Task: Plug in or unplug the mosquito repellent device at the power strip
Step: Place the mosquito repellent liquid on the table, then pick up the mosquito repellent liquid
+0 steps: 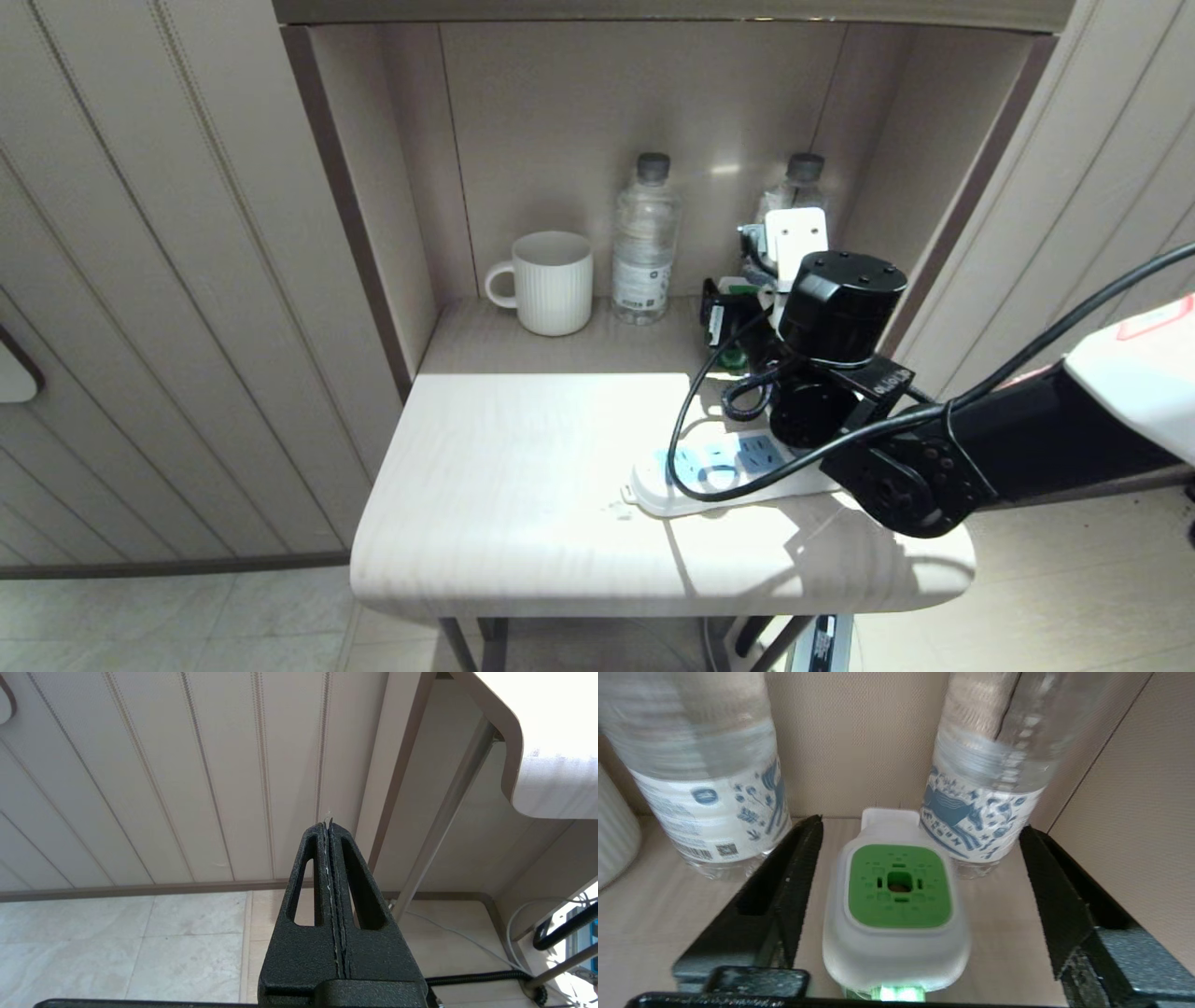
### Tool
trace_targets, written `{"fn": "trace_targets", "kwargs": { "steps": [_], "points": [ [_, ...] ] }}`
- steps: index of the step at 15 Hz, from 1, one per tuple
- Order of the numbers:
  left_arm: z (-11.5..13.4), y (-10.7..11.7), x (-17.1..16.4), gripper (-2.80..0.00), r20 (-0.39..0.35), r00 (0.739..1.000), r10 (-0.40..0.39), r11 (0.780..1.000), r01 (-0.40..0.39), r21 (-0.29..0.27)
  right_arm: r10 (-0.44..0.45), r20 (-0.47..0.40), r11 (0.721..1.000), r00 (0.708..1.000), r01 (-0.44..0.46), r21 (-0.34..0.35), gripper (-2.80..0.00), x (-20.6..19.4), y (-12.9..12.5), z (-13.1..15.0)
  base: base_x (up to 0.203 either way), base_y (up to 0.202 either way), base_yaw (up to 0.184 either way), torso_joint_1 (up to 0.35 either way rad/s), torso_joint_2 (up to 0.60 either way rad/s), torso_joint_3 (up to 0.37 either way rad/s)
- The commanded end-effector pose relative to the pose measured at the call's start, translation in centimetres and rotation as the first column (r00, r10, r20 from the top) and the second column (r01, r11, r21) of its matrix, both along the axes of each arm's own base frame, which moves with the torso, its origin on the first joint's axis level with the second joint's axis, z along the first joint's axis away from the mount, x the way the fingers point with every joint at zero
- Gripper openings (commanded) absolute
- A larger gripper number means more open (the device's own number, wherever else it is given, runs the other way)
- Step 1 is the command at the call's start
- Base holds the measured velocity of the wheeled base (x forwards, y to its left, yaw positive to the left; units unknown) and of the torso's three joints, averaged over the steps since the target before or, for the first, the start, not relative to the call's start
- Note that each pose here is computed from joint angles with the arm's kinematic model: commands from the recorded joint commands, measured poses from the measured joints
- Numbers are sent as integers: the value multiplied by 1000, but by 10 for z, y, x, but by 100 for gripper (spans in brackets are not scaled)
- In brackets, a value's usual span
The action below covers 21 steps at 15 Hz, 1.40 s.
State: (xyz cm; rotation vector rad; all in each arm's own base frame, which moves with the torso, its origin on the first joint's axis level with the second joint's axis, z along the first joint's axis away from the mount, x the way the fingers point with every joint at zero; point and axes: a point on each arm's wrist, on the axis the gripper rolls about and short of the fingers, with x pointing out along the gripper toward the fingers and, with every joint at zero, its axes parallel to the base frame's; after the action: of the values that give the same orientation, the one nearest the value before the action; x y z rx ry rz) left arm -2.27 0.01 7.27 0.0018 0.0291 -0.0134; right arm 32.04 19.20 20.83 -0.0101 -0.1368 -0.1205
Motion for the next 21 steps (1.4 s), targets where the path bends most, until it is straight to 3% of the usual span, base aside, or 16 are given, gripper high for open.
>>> {"fn": "trace_targets", "kwargs": {
  "steps": [1,5,8,9,14,16,17,19,21],
  "points": [
    [0,0,0,-280,-2,1000,0,1000,0,0,29,56,999,998,-31,33,0,-26,-3,27,0,0,0,0,0,0],
    [0,0,0,-280,-2,1000,0,1000,0,0,106,81,994,991,-109,30,0,-80,-9,60,0,0,0,0,0,0],
    [0,0,0,-280,-2,1000,0,1000,0,0,119,69,992,990,-121,28,0,-121,-30,81,0,0,0,0,0,0],
    [0,0,0,-280,-2,1000,0,1000,0,0,119,56,993,991,-120,20,-280,-132,-39,83,0,0,0,0,0,0],
    [0,0,0,-280,-2,1000,0,1000,0,0,81,-16,996,997,-81,-24,-280,-198,-102,83,0,0,0,0,0,0],
    [0,0,0,-280,-2,1000,0,1000,0,0,-6,-37,1000,999,5,-26,-280,-224,-130,74,0,0,0,0,0,0],
    [0,0,0,-280,-2,1000,0,1000,0,0,-89,-33,996,995,89,-10,-280,-238,-147,68,0,0,0,0,0,0],
    [0,0,0,-280,-2,1000,0,1000,0,0,-312,-43,950,949,312,-3,-280,-252,-174,52,0,0,0,0,0,0],
    [0,0,0,-280,-2,1000,0,1000,0,0,-523,-45,852,851,523,11,-280,-274,-197,27,0,0,0,0,0,0]
  ]
}}
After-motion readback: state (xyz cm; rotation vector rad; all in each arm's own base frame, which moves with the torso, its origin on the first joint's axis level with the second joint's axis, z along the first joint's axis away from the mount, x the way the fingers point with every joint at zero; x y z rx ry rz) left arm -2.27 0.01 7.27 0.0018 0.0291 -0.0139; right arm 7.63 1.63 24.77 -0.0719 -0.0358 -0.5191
